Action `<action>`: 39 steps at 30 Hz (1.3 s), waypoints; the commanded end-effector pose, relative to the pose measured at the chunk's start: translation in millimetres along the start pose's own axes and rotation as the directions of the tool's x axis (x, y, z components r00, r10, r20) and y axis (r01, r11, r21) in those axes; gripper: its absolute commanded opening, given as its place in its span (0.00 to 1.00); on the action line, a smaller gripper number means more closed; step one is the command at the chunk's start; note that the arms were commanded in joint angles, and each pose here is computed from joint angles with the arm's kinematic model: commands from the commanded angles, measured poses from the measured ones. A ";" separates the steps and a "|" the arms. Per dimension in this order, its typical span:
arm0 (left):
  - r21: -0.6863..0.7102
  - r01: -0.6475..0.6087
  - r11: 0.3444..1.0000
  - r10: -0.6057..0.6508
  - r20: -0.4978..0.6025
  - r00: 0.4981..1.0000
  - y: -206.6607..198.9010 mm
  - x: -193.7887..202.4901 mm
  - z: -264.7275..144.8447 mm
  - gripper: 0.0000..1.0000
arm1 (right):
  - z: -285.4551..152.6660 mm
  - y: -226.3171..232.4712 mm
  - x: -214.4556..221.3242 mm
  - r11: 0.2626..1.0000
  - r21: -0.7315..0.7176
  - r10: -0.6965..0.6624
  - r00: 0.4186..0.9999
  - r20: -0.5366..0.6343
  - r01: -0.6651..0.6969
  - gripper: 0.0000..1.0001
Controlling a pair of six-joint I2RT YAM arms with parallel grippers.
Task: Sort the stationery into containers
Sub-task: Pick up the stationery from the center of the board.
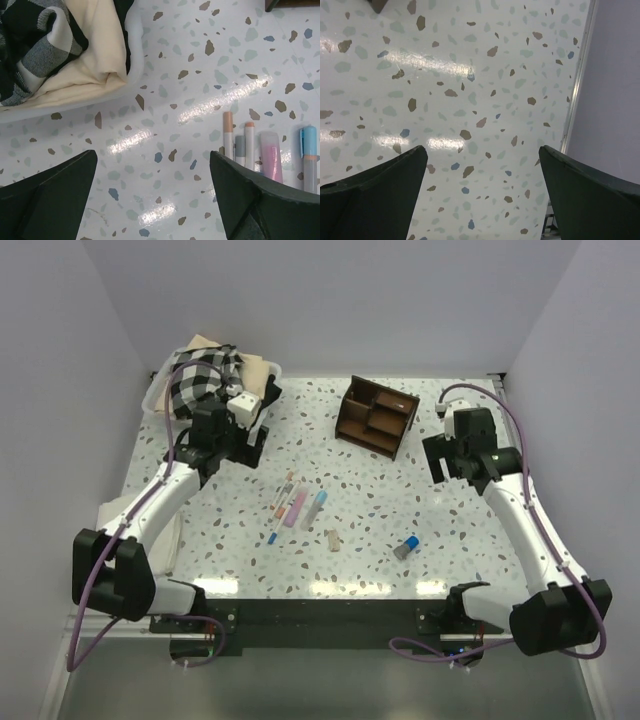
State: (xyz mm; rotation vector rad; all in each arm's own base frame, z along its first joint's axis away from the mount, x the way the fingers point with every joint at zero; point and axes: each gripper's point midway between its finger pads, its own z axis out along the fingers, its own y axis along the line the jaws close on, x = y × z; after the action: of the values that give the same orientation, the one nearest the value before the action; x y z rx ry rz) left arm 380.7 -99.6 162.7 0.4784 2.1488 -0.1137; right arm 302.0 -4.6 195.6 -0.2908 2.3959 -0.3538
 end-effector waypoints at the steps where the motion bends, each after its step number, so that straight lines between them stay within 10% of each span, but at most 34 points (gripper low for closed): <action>1: -0.066 -0.047 0.997 0.050 0.049 0.998 15.8 -37.3 -10.8 1.00 | -16.6 -0.3 -36.2 0.999 -0.038 0.037 0.988 0.149 -0.032 0.99; 6: 0.376 -0.187 0.908 0.246 -0.117 0.962 -60.9 4.4 -24.1 1.00 | -26.6 32.4 -35.9 0.967 -0.229 -0.067 0.976 0.208 0.115 0.99; 14: 0.389 -0.331 0.860 0.384 -0.067 0.921 -113.0 2.9 -15.5 0.91 | -34.2 53.5 -38.4 0.934 -0.347 -0.012 0.975 0.223 0.090 0.99; 29: 0.539 -0.221 0.813 0.407 -0.253 0.878 -198.4 37.9 17.7 0.53 | -36.1 60.4 -40.6 0.922 -0.382 0.029 0.974 0.227 0.061 0.99; 39: 0.550 -0.098 0.830 0.337 -0.353 0.873 -216.4 56.9 43.2 0.49 | -42.3 67.3 -44.4 0.903 -0.427 0.053 0.972 0.231 0.052 0.99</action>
State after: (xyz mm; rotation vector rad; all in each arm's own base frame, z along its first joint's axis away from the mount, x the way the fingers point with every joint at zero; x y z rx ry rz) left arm 293.6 -276.4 63.0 1.2412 2.4669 -0.4321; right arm 296.8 71.1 214.8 -0.5186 2.2624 0.1595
